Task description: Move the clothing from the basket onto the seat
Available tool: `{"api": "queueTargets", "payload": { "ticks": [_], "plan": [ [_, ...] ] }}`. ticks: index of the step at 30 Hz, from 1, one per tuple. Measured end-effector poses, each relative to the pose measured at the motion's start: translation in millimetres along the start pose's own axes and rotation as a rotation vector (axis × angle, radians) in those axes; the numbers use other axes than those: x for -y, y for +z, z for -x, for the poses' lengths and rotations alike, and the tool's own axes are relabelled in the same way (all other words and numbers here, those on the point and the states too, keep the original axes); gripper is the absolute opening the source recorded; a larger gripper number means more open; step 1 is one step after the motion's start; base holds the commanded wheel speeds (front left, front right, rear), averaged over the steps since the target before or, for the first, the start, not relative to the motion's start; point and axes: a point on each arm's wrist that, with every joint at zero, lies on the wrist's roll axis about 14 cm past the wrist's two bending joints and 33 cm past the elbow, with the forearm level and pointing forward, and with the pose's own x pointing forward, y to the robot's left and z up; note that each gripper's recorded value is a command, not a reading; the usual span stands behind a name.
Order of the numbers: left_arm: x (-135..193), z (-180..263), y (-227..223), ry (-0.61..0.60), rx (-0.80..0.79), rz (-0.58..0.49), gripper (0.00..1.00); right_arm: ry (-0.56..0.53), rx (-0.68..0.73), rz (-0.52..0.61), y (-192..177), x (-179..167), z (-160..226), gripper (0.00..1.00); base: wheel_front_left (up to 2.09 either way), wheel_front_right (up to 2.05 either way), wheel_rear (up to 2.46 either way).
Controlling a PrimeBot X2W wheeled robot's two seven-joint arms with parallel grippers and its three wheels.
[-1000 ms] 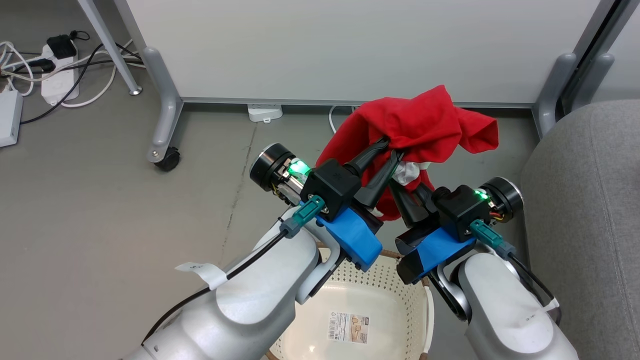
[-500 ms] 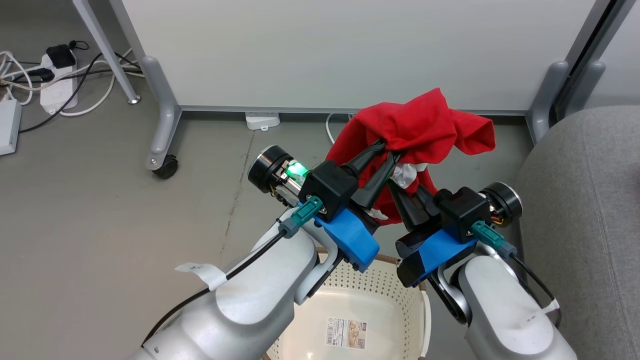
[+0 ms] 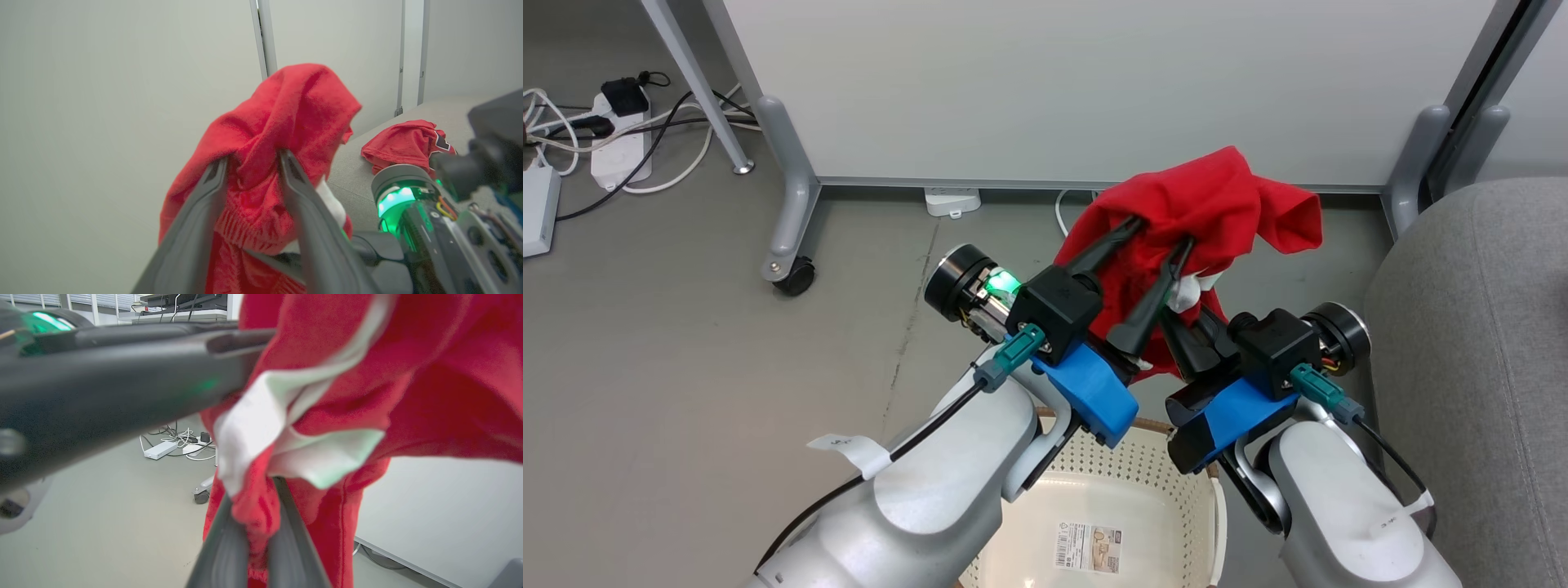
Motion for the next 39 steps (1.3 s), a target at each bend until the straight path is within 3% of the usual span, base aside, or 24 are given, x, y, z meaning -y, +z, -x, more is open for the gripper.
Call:
{"api": "queueTargets", "payload": {
  "ticks": [21,29,39],
  "plan": [
    [-4.3,-9.5,6.0,0.005,0.035,-0.018,1.00,-0.036,-0.006,-0.022,-6.1,12.7,3.0,0.00,0.00,0.00,0.00],
    [5.0,-23.5,-6.1,-0.036,0.026,0.000,1.00,-0.131,-0.013,0.003,-10.8,46.7,16.0,0.00,0.00,0.00,0.00],
    [38.7,-52.3,-28.2,-0.162,0.007,0.039,1.00,-0.289,-0.019,0.040,-12.4,100.1,47.9,0.00,0.00,0.00,0.00]
  ]
}}
